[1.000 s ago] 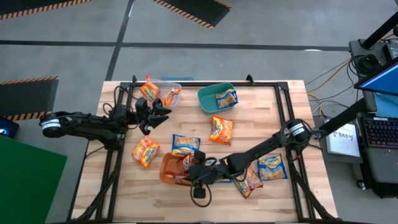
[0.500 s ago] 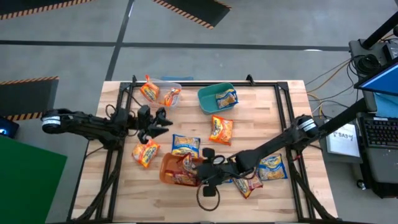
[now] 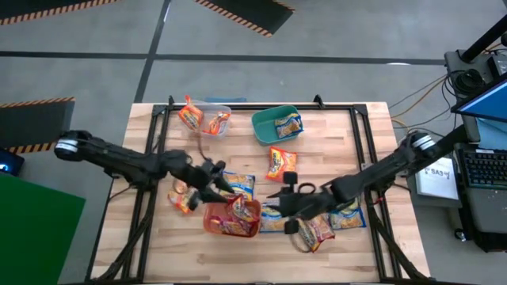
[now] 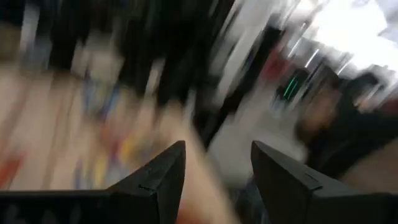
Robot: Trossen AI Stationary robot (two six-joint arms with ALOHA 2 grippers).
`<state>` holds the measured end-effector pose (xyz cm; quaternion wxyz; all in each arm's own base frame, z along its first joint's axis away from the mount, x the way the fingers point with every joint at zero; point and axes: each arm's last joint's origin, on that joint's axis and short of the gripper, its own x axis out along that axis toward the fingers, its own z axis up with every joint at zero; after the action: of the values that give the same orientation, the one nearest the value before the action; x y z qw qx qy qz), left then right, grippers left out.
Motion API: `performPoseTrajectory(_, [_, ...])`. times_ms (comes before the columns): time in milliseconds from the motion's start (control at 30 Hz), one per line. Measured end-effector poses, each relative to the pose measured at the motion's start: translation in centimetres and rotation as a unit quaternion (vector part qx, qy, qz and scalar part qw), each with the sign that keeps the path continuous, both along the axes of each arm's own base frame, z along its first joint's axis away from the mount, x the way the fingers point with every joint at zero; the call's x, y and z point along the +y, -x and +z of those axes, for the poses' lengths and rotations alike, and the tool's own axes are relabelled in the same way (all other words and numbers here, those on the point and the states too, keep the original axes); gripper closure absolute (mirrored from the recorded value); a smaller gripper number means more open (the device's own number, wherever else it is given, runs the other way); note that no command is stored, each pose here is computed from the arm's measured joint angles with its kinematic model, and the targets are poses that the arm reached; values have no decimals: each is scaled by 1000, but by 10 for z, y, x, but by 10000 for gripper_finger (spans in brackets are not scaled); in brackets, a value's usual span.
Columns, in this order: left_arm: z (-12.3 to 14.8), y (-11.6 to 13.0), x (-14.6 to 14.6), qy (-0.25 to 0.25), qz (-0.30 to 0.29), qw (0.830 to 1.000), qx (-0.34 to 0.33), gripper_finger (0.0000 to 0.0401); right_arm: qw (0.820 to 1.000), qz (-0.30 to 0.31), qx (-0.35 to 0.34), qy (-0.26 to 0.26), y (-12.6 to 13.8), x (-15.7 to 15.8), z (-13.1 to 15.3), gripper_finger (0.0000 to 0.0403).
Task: Sort Maruchan noodles
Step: Put the red noodle pack into the orange bin
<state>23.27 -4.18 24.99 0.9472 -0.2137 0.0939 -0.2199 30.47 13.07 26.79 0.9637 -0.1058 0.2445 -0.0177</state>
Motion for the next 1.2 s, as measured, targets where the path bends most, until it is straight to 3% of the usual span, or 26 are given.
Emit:
performPoseTrajectory(100, [-3, -4, -12, -67, 9, 984, 163, 235, 998, 6, -55, -12, 17, -9, 3, 294])
performPoseTrajectory(167, [-6, 0, -22, -130, 21, 958, 254, 235, 996, 7, -84, -17, 27, -15, 1, 294])
performPoseTrajectory(300, [4, -5, -43, -177, 11, 931, 318, 235, 991, -3, -131, -36, 43, -29, -3, 299])
performPoseTrajectory(500, [14, -17, -73, -205, -35, 924, 322, 235, 989, -22, -138, -53, 57, -42, -14, 305])
performPoseTrajectory(867, [-10, -39, -82, -234, -10, 911, 340, 242, 989, -32, -136, -56, 56, -46, -24, 306])
performPoseTrajectory(1000, [-12, -46, -85, -234, -6, 918, 321, 273, 989, -34, -137, -49, 55, -48, -24, 311])
performPoseTrajectory(1200, [-9, -53, -87, -231, 6, 931, 281, 356, 989, -34, -137, -44, 54, -49, -23, 317])
